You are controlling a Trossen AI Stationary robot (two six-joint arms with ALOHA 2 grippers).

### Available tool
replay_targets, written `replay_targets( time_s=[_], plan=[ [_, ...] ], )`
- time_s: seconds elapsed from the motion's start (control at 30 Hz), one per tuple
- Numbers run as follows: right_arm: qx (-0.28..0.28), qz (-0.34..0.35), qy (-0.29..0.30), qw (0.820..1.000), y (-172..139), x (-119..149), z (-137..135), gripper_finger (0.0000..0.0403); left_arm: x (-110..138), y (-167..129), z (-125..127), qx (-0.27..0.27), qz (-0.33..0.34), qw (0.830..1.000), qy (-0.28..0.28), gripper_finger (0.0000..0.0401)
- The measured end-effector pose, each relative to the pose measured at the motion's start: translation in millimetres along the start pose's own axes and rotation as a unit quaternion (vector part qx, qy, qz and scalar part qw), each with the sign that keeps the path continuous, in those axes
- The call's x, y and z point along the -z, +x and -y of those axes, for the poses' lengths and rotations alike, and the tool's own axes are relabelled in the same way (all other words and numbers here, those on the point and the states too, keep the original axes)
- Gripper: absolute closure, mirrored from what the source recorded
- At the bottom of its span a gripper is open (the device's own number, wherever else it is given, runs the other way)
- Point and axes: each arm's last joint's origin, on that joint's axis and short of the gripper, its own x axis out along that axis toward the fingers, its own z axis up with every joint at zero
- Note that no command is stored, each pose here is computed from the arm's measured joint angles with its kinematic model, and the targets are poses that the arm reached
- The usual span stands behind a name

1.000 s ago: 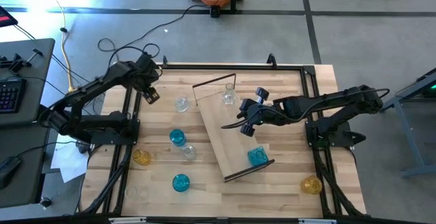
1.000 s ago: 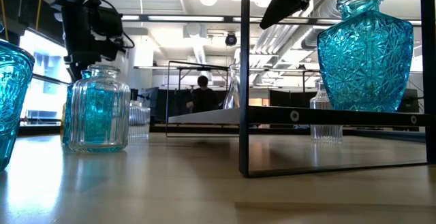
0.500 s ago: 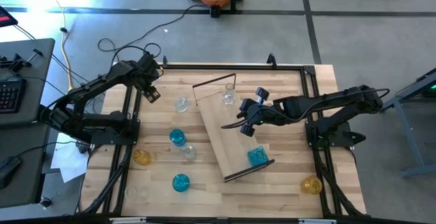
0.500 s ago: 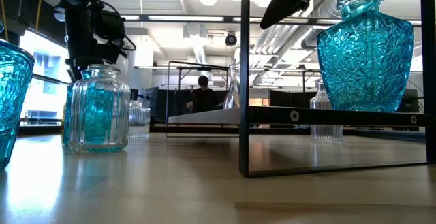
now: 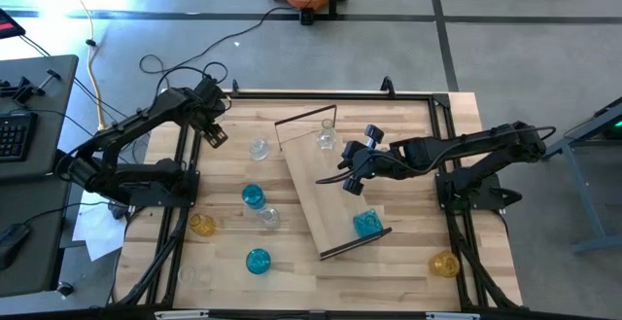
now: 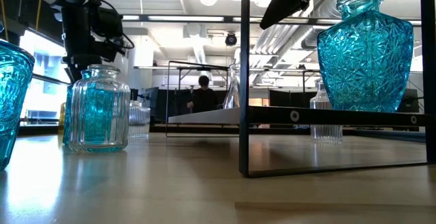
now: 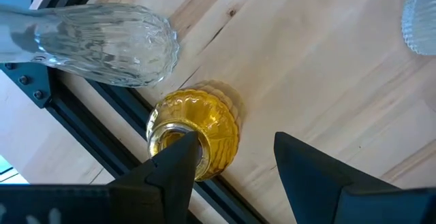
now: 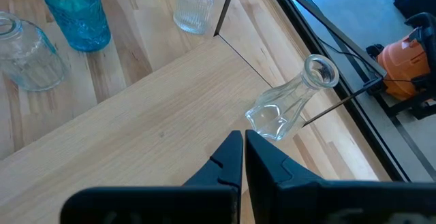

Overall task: Sort vases onto shelf
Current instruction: Put the yellow crystal vase on the shelf

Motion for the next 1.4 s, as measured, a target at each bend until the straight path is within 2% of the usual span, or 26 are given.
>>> replay_targets(
  time_s=[0.4, 0.77, 1.4],
  plan=[
    [-0.001, 0.0, 0.004, 1.0, 0.0, 0.0, -0.1, 0.0403, -0.2, 0.0, -0.3, -0.005, 0.001, 1.0, -0.002, 0.0215],
    [-0.003, -0.001, 0.004, 1.0, 0.0, 0.0, -0.2, 0.0403, 3.2, -0.4, 0.1, -0.006, -0.018, 0.999, -0.048, 0.0215],
    [-0.018, 0.003, -0.001, 1.0, -5.9, 2.3, -10.4, 0.0403, 5.9, 12.0, 4.6, -0.024, -0.033, 0.998, -0.039, 0.0215]
  ],
)
